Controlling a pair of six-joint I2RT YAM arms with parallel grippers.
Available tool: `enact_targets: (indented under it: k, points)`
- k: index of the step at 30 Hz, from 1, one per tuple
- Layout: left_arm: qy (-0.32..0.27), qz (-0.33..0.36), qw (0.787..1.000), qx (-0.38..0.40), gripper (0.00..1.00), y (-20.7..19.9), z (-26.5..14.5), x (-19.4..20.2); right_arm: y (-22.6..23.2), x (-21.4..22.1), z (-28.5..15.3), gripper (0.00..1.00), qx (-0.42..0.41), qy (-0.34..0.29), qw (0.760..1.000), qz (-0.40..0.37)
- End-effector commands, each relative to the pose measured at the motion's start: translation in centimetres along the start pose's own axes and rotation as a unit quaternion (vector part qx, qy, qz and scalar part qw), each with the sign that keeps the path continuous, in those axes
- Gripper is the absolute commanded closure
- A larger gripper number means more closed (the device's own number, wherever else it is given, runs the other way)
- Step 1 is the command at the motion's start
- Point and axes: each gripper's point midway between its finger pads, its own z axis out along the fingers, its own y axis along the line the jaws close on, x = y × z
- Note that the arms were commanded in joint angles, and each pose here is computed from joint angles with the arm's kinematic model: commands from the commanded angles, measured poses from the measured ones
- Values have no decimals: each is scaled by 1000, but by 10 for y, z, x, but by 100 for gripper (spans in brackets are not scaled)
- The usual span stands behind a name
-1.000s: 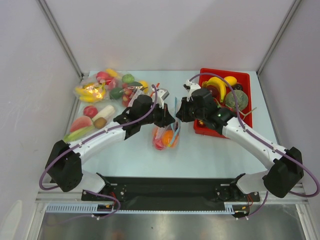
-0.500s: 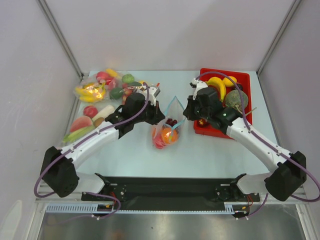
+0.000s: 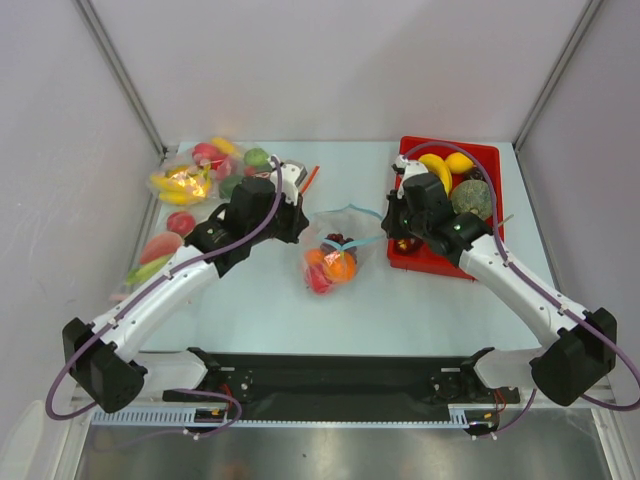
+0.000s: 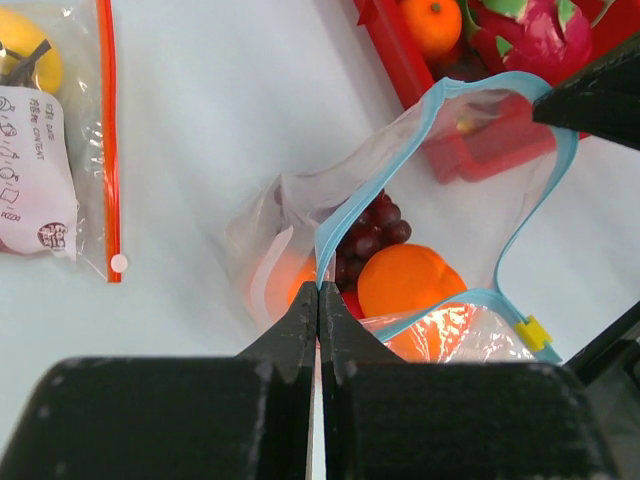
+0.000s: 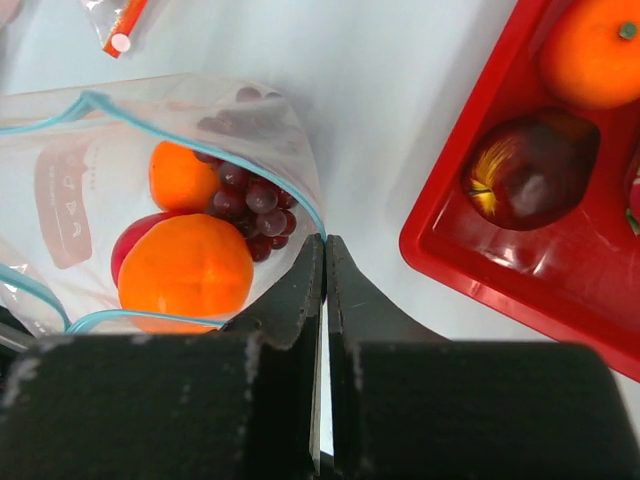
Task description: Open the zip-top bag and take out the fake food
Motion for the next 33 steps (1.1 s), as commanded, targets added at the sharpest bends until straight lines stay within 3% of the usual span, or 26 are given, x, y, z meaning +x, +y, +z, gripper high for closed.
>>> enact_targets:
  k: [1,9,11,12,13,18,25,29,33]
  points:
    - [-20,16,1000,1,100,0,-20,-20,-12,-8,-10,100,26,-20,999,-8]
    - [-18,-2,999,39,100,-14,-11,-14,-22,-5,-12,100,52,-10,999,-6]
    - [-16,-8,999,45,100,-16,-8,-11,-18,-11,-18,89,46,-16,999,-5]
    - [-19,-9,999,47,100,-17,-8,-12,-17,-14,-21,74,43,-20,999,-8]
    - [-21,-9,999,49,100,-18,-8,-13,-15,-18,-27,68,40,-26,999,-16]
    - [-29,-9,998,60,100,-22,-11,-18,-3,-59,-61,50,16,-79,996,-41]
    - [-31,-12,997,72,100,-26,-11,-18,51,-102,-91,50,-113,-149,982,-26]
    - [-30,-13,997,74,100,-27,-10,-17,87,-89,-76,54,-202,-114,973,-11]
    - [-32,-14,996,78,100,-29,-12,-18,102,-64,-46,55,-207,-67,976,-15]
